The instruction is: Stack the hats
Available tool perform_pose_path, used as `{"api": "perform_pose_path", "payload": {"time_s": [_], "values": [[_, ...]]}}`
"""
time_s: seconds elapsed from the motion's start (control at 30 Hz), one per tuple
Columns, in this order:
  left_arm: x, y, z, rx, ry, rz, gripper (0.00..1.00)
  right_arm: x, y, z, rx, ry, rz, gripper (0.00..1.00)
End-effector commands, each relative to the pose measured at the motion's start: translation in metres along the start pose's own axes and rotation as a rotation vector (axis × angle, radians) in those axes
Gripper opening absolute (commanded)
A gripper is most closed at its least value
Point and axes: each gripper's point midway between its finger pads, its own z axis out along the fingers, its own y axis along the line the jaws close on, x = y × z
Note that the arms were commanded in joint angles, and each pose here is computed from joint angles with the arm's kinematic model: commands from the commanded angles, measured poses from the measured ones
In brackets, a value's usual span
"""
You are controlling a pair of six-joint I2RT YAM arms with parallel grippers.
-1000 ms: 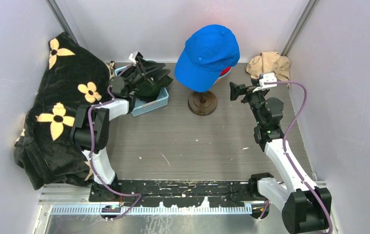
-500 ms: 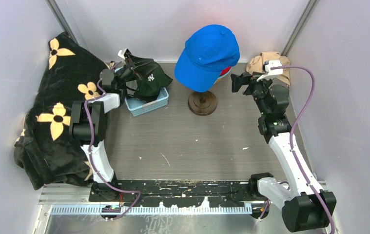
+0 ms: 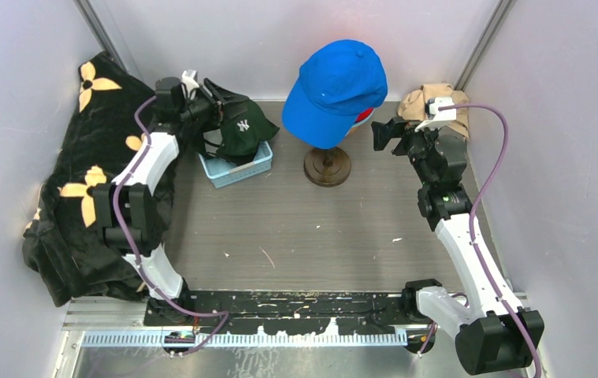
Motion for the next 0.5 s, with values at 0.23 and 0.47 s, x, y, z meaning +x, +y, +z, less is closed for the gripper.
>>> {"api": "perform_pose_path", "payload": {"time_s": [0.23, 0.47], "values": [[-0.022, 0.052, -0.045, -0.505, -0.231, 0.36, 0.46, -0.041, 0.013, -0.01, -0.042, -0.11, 0.006, 1.0], [-0.037, 0.083, -0.042, -0.668, -0.302, 0.446, 0.47, -0.042, 0.013, -0.011, -0.041, -0.108, 0.001, 1.0]]}}
